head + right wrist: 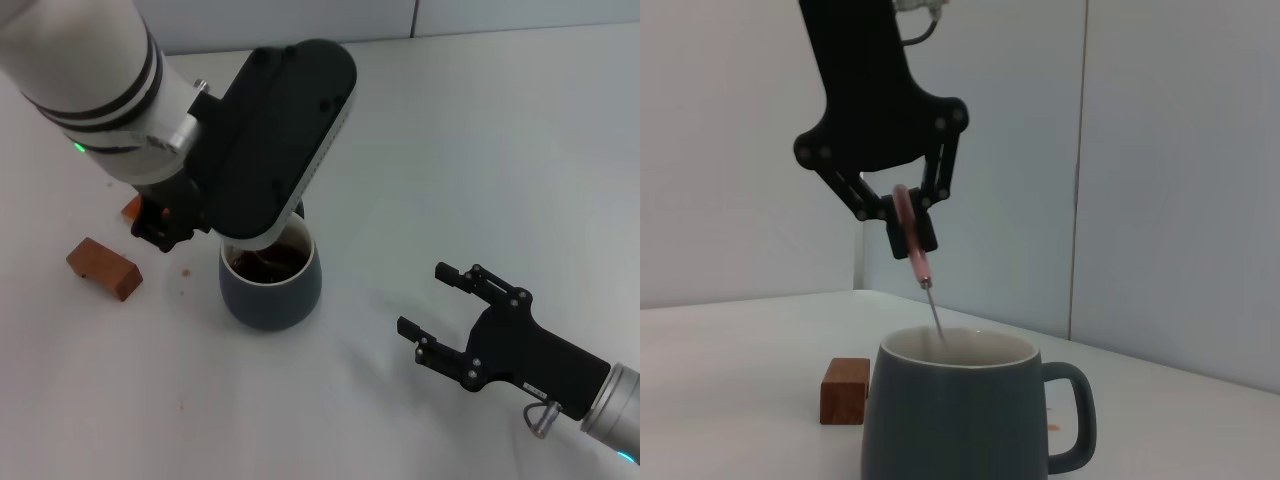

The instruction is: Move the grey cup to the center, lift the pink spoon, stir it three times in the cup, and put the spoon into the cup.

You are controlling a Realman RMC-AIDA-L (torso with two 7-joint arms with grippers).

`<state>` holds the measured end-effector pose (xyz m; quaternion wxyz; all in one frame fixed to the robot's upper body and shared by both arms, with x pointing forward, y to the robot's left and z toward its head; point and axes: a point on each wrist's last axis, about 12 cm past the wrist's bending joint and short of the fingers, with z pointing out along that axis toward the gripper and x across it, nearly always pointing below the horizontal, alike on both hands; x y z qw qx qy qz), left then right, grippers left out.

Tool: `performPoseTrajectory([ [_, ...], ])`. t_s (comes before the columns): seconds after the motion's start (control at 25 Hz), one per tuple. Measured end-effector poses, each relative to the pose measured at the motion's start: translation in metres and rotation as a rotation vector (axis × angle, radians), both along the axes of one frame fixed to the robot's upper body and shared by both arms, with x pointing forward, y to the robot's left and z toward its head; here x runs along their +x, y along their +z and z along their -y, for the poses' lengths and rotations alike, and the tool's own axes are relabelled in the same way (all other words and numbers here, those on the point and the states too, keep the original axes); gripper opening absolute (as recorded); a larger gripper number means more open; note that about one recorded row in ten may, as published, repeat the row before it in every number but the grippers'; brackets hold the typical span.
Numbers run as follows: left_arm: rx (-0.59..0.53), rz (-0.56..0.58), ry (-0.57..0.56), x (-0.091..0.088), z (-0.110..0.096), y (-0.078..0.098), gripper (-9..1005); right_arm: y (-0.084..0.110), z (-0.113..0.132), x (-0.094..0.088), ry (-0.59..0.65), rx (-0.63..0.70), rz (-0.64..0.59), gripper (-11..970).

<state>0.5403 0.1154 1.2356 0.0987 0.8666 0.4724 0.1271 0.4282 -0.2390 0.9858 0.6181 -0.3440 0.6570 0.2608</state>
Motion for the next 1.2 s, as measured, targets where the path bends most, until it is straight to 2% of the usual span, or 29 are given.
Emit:
performPoseTrajectory([
  [0.24,-0.038,-0.005,-0.009,-0.002,0.007,0.0,252,0.0,0.001,-0.001,-0.001,-0.001,0.002,758],
  [0.6,-0.179,0.011,0.03,0.0,0.008,0.005,257,0.0,0.003,-0.001,-0.003,0.001,-0.001,759],
  [0.64,-0.211,0.007,0.036,0.002,0.006,0.007,287,0.0,0.003,-0.001,-0.003,0.001,-0.001,759],
  [0.72,-0.305,-0.007,0.045,0.005,0.002,0.015,347,0.0,0.003,-0.001,-0.004,-0.001,-0.001,759],
  [0.8,-0.444,-0.024,0.051,0.009,-0.008,0.028,406,0.0,0.003,-0.001,-0.004,-0.001,-0.001,759],
  [0.84,-0.444,-0.024,0.051,0.009,-0.008,0.028,436,0.0,0.003,-0.001,-0.004,-0.002,0.0,759],
  [0.88,-0.615,-0.051,0.053,0.013,-0.021,0.042,466,0.0,0.003,-0.001,-0.004,-0.002,0.0,759],
  [1.0,-0.851,-0.083,0.062,0.018,-0.048,0.055,556,0.0,0.004,-0.001,-0.005,-0.002,0.001,758],
  [1.04,-0.851,-0.083,0.062,0.018,-0.048,0.055,586,0.0,0.004,-0.001,-0.006,-0.001,0.002,758],
  [1.08,-1.01,-0.093,0.066,0.019,-0.07,0.058,617,0.001,0.004,-0.001,-0.006,0.0,0.003,758],
  [1.12,-1.082,-0.092,0.074,0.02,-0.081,0.058,647,0.002,0.004,-0.001,-0.004,0.006,0.01,758],
  [1.16,-1.082,-0.092,0.074,0.02,-0.081,0.058,677,0.002,0.004,-0.001,-0.004,0.006,0.01,758],
  [1.2,-1.18,-0.089,0.091,0.022,-0.098,0.057,707,0.003,0.005,-0.001,-0.003,0.013,0.019,758],
])
